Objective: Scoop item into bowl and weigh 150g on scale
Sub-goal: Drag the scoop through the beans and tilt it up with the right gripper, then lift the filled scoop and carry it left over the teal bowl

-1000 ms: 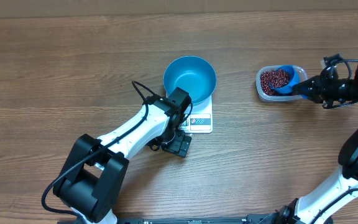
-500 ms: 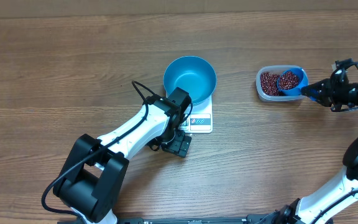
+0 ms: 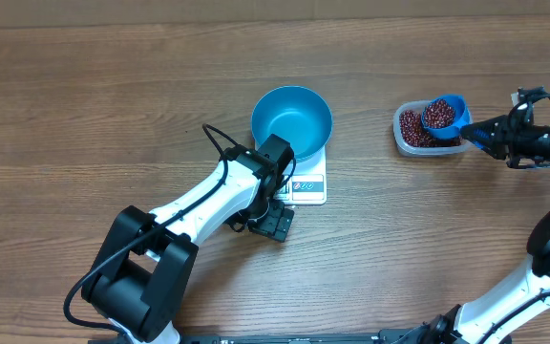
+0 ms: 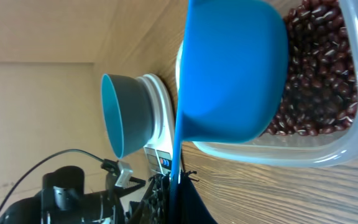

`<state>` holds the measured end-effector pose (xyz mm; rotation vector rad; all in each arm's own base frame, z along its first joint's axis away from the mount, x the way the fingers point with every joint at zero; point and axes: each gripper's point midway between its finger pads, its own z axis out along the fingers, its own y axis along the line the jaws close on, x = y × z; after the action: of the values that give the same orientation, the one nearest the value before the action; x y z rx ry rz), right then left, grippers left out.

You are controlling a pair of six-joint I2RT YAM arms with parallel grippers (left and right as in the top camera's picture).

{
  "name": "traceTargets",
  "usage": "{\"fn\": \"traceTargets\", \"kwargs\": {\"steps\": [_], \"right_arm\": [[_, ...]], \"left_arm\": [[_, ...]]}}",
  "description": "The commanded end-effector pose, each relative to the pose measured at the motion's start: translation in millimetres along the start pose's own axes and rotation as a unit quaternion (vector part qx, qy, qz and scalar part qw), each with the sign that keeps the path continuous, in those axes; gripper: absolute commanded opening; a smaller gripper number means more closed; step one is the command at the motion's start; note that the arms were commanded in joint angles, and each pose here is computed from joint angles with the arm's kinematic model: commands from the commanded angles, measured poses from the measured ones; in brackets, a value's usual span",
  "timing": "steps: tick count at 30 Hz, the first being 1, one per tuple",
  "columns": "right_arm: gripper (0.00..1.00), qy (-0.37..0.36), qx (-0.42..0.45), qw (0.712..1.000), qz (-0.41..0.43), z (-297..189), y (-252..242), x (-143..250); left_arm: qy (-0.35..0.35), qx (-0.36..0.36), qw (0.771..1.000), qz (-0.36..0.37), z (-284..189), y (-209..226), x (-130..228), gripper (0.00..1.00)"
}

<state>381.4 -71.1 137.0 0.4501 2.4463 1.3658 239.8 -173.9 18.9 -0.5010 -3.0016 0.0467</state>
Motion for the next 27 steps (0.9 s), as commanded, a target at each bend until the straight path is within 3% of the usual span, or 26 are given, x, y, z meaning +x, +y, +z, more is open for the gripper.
{"fn": "traceTargets", "kwargs": {"steps": [1, 12, 27], "right_arm": [[0.04, -0.033, -0.064, 0.997, -0.005, -13.1, 16.0, -8.0], [0.04, -0.121, -0.201, 0.972, -0.032, -53.3, 53.8, -20.1], [0.04, -0.127, -0.249, 0.960, -0.030, -51.0, 75.5, -23.3]], "left_arm": [[0.000, 0.000, 1.000, 0.008, -0.5, -0.6, -1.9, 1.00], [0.000, 0.000, 1.000, 0.008, -0.5, -0.7, -2.0, 1.00], [0.000, 0.000, 1.000, 0.008, -0.5, -0.5, -2.0, 1.00]]}}
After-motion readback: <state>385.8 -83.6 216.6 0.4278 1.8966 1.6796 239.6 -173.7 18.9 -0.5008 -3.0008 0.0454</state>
